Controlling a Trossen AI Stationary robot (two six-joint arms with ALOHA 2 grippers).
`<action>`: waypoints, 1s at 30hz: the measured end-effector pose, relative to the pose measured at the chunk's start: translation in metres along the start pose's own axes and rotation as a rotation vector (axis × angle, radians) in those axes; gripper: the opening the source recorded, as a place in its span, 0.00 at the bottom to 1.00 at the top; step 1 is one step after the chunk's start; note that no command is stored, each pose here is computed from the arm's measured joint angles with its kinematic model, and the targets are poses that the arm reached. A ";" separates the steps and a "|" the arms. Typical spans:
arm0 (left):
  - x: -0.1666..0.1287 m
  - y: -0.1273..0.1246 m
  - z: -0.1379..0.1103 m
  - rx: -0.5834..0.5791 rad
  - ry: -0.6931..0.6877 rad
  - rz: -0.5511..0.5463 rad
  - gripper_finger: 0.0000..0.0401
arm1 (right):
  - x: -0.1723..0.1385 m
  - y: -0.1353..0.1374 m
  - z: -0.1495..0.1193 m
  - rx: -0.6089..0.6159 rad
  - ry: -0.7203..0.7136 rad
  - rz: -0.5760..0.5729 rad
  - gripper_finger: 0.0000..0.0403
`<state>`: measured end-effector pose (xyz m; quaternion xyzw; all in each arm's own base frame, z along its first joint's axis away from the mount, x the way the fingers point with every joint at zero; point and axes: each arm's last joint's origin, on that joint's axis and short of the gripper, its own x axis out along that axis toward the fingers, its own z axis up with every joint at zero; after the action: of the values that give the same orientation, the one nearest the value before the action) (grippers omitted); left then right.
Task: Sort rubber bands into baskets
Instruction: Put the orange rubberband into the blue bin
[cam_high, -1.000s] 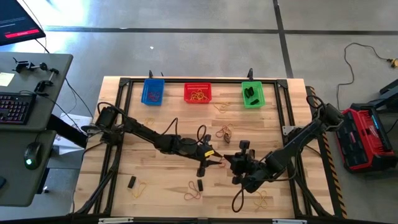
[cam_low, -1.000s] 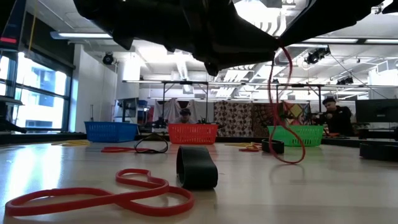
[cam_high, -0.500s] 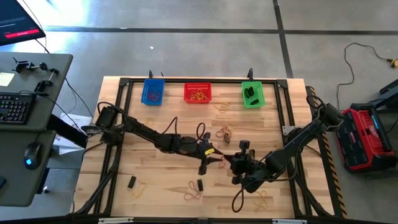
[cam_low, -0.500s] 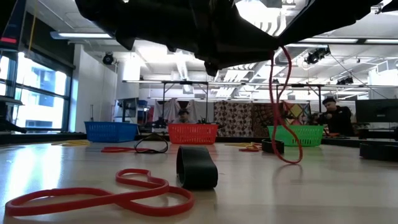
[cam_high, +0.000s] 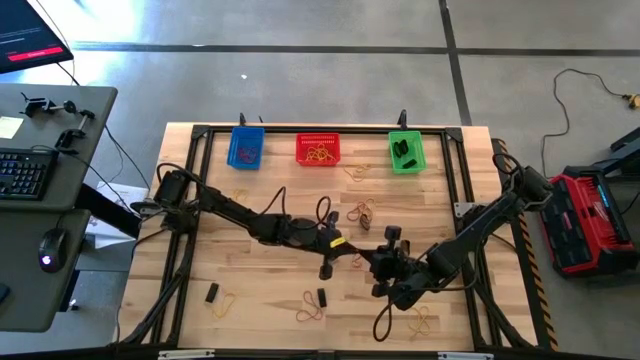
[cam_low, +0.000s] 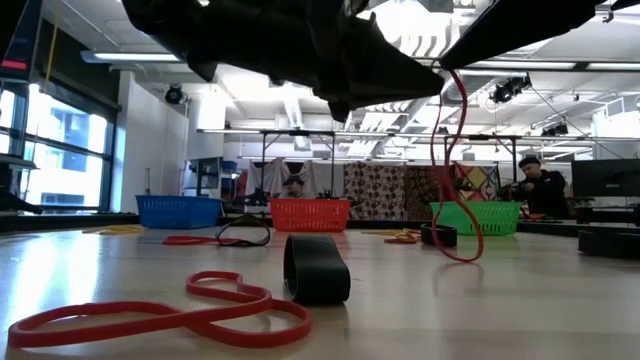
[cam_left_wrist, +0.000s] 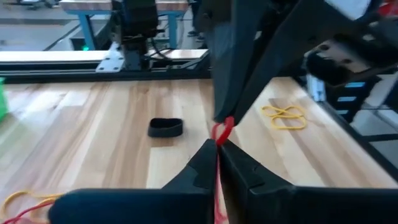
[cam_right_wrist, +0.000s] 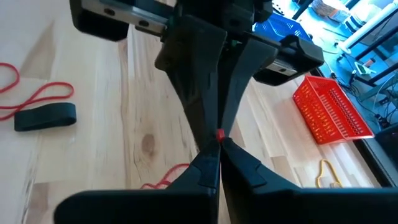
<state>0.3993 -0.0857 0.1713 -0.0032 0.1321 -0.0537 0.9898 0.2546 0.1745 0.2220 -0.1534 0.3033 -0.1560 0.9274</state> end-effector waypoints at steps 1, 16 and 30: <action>0.000 0.000 0.000 0.001 0.004 0.018 0.00 | 0.000 0.000 0.000 0.007 0.000 0.000 0.00; -0.022 -0.010 0.013 0.099 0.110 0.249 0.00 | 0.021 -0.014 -0.011 0.085 0.069 -0.031 0.00; -0.068 -0.011 0.049 0.134 0.171 0.455 0.00 | 0.043 -0.013 -0.047 0.252 0.001 0.015 0.00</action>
<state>0.3455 -0.0895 0.2362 0.0969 0.2091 0.1620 0.9595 0.2562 0.1371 0.1684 -0.0333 0.2830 -0.1862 0.9403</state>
